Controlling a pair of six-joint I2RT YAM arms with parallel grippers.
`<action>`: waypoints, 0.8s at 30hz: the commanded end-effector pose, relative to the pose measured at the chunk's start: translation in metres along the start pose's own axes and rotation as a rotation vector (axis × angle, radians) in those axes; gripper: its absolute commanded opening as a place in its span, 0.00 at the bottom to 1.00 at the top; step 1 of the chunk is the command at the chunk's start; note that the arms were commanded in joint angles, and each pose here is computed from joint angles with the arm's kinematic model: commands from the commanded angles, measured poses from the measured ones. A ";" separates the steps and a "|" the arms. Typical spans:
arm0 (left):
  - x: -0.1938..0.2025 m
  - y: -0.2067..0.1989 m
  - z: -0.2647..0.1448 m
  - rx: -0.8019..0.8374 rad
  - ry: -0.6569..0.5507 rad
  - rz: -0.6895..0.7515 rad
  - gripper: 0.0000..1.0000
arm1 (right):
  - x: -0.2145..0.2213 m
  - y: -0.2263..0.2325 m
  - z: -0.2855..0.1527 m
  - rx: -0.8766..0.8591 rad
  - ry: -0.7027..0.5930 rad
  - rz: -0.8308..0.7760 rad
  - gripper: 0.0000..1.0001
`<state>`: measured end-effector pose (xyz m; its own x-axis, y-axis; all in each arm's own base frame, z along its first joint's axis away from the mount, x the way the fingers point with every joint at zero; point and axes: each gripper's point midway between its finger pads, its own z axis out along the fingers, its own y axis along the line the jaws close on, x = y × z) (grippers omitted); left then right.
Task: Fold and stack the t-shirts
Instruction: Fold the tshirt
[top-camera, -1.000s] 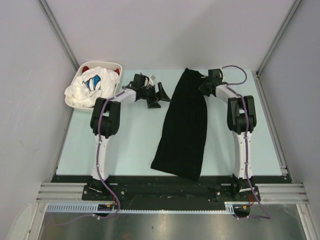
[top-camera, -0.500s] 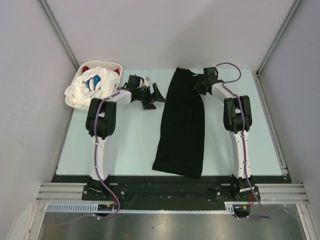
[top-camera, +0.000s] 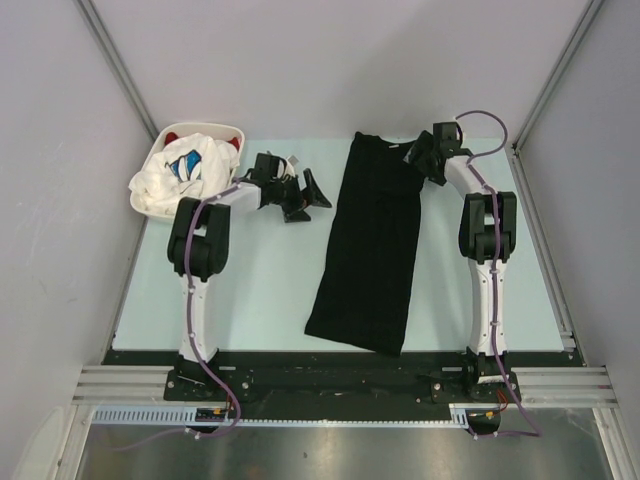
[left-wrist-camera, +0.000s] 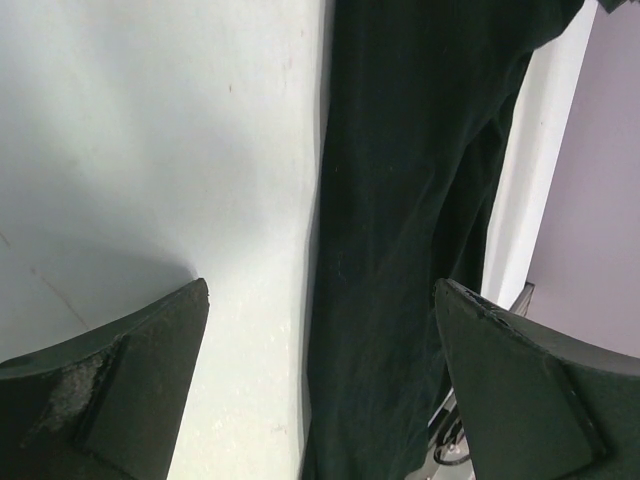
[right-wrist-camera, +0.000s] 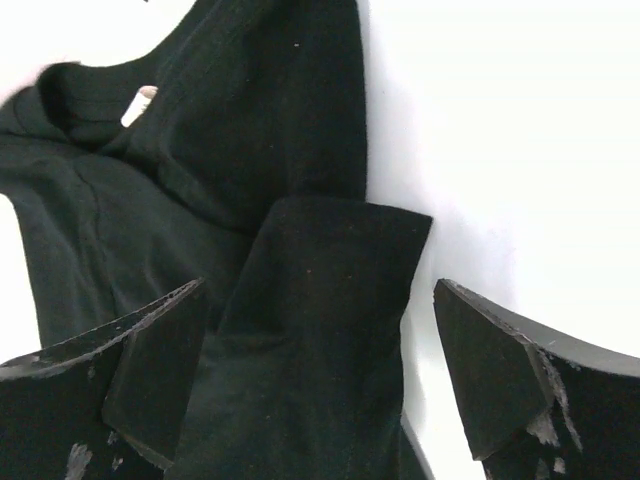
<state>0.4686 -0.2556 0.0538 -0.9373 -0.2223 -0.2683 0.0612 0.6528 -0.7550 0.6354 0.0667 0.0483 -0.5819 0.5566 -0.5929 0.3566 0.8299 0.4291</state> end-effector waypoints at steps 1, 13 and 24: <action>-0.008 -0.033 -0.031 0.032 -0.075 0.040 1.00 | -0.011 -0.006 -0.009 0.058 -0.032 -0.080 1.00; 0.102 -0.025 -0.096 -0.071 -0.086 0.057 1.00 | 0.062 -0.018 -0.175 0.088 -0.017 -0.111 1.00; 0.256 -0.014 -0.107 -0.046 0.075 0.125 1.00 | 0.268 -0.050 -0.307 -0.012 0.213 -0.176 1.00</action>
<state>0.2109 -0.2414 0.0612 -0.9582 -0.0733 -0.2765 0.1401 0.7224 -0.6772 0.2900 0.1622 0.0996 -0.7515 0.3330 -0.5695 0.1564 0.9286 0.3366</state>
